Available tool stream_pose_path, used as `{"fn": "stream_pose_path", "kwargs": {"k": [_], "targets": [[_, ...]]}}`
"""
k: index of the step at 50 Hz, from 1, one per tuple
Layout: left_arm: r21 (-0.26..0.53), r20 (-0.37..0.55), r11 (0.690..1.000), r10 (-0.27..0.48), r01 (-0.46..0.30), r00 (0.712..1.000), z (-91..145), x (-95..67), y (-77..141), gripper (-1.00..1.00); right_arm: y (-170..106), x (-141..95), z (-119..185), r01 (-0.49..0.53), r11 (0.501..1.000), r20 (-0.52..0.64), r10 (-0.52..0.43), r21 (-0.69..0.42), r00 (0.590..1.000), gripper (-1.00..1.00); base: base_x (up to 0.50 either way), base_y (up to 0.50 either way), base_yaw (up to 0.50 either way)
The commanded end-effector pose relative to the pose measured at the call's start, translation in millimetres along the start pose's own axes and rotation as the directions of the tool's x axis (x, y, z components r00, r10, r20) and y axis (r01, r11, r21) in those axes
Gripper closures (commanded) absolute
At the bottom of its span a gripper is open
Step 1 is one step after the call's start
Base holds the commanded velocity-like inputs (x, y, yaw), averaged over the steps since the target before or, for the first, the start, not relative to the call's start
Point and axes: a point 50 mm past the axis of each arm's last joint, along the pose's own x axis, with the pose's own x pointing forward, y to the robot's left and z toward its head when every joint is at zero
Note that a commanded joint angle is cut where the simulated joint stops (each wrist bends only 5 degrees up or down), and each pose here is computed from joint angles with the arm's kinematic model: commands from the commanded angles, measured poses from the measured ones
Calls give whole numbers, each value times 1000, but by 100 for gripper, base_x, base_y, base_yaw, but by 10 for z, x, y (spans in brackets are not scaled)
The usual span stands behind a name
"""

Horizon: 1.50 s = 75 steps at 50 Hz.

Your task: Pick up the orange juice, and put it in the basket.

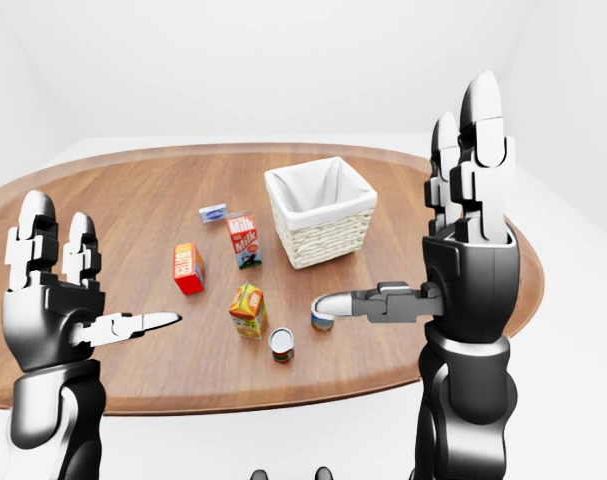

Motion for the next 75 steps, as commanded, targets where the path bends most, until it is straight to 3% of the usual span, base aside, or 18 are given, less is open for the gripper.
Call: {"fn": "stream_pose_path", "kwargs": {"k": [1, 33, 44, 65, 75], "targets": [[1, -8, 1000, 1, -1, 1000, -25, 10, 7, -100, 35, -13, -24, -22, 1000, -17, 22, -13, 1000, -100, 50, 0, 0], [2, 0, 1000, -1, 1, 1000, -1, 4, -1, -100, 59, -36, -107, -29, 999, -60, 28, -15, 998, -100, 50, 5, 0], [2, -3, 1000, 0, 0, 1000, -7, 2, 2, -100, 106, -62, -178, -51, 998, -100, 48, -27, 994, -100, 10, 2, 0], [1, 3, 1000, 0, 0, 1000, 7, 0, -4, -100, 371, -147, 110, -203, 978, -22, 203, -49, 979, -100, 0, 0, 0], [1, 1, 1000, -1, 1, 1000, 2, 2, -4, -100, 503, -236, 51, -264, 964, -79, 261, -23, 962, -100, 0, 0, 0]]}}
